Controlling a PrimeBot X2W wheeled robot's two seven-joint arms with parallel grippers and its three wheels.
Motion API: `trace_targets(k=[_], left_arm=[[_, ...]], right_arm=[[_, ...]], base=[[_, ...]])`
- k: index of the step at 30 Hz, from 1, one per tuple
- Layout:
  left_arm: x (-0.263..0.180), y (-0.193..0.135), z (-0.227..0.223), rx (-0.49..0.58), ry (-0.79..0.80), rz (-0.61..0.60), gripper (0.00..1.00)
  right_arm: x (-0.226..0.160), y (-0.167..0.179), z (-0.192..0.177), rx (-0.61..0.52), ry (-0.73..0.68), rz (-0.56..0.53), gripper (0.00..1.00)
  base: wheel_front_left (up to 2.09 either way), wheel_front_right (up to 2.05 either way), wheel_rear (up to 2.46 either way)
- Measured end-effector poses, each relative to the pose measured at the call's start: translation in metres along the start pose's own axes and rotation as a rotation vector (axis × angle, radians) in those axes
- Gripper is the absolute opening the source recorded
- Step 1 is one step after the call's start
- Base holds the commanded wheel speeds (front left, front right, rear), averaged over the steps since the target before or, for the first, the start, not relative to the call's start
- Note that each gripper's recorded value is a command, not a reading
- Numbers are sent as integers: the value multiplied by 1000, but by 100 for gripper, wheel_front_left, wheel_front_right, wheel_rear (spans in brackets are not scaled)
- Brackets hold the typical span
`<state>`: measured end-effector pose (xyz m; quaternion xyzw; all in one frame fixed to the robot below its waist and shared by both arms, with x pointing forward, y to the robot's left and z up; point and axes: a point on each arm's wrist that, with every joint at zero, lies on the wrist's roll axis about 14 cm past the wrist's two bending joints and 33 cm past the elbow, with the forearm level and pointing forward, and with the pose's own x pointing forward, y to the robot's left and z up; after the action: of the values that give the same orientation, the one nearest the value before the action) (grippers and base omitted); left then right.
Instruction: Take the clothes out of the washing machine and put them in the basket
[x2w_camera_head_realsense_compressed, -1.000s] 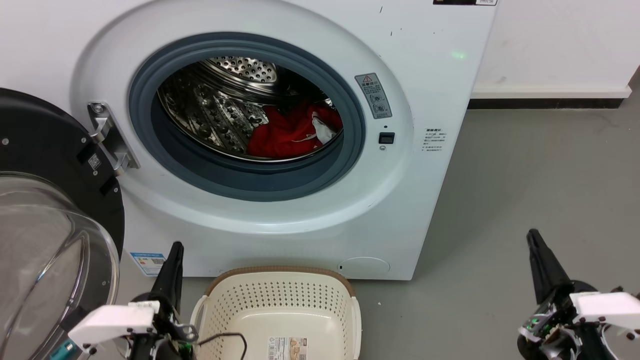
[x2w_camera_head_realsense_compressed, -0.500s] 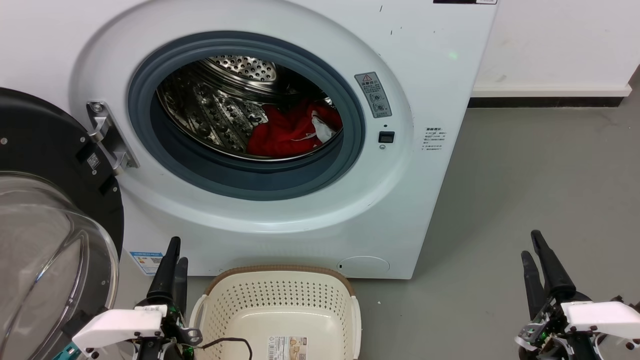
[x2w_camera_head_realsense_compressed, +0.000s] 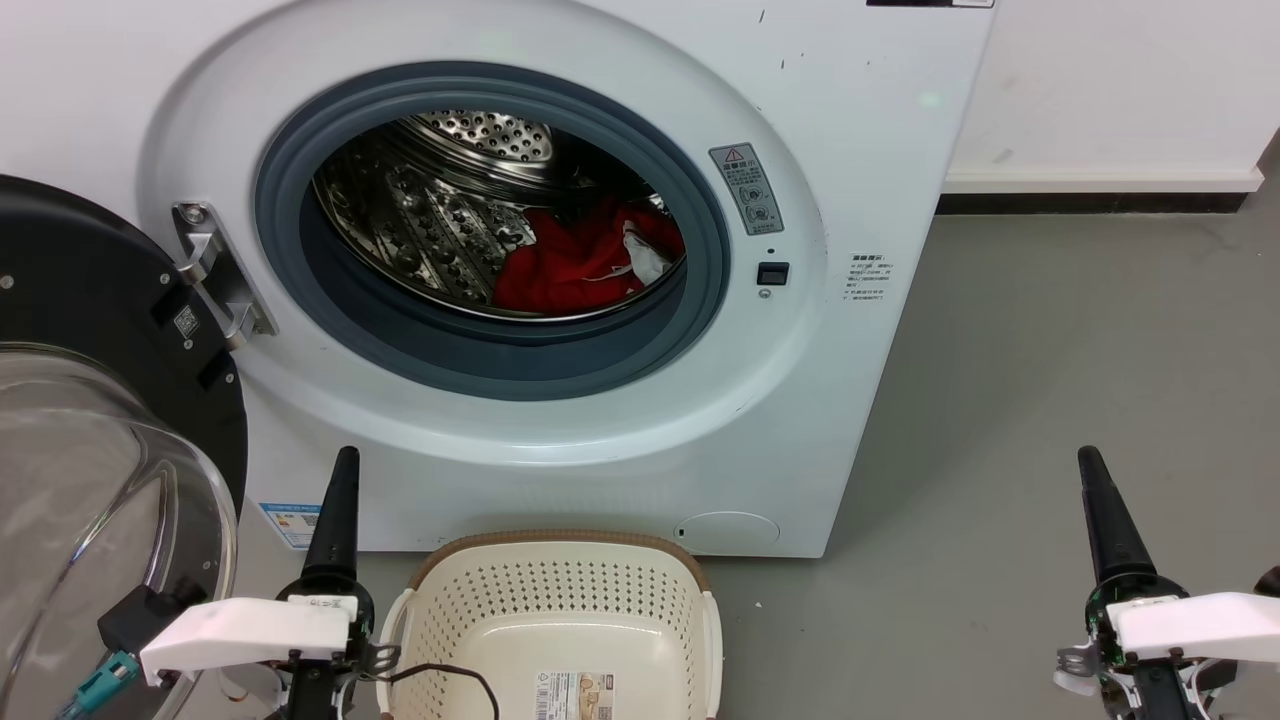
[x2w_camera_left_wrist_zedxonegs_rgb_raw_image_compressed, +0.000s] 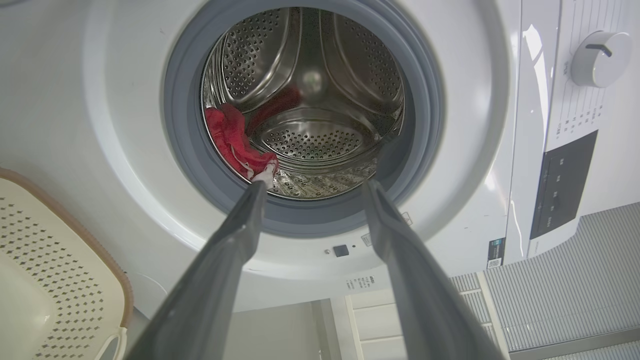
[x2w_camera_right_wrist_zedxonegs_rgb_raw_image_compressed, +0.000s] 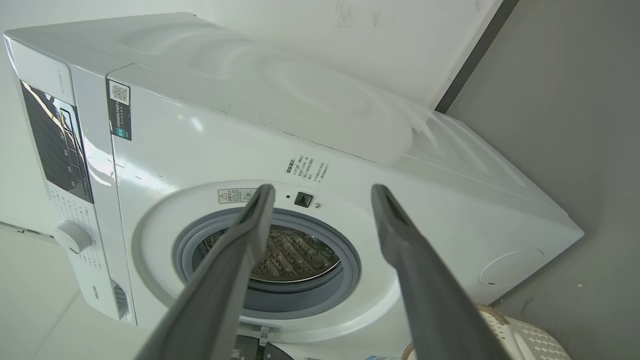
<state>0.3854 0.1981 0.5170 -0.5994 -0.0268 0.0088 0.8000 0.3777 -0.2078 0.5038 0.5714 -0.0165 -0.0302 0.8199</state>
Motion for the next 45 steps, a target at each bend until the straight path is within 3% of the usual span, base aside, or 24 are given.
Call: trace_targets(k=[19, 30, 45], left_arm=[[0, -12, -13, 471, 27, -50, 100], [-2, -12, -20, 684, 37, -62, 100], [-3, -13, -23, 885, 28, -78, 100]], right_arm=[[-7, 12, -4, -506, 3, 55, 100], [-10, 12, -6, -680, 0, 70, 100], [-12, 16, -12, -867, 12, 100, 100]], base=[[0, 0, 0], [0, 0, 0], [0, 0, 0]])
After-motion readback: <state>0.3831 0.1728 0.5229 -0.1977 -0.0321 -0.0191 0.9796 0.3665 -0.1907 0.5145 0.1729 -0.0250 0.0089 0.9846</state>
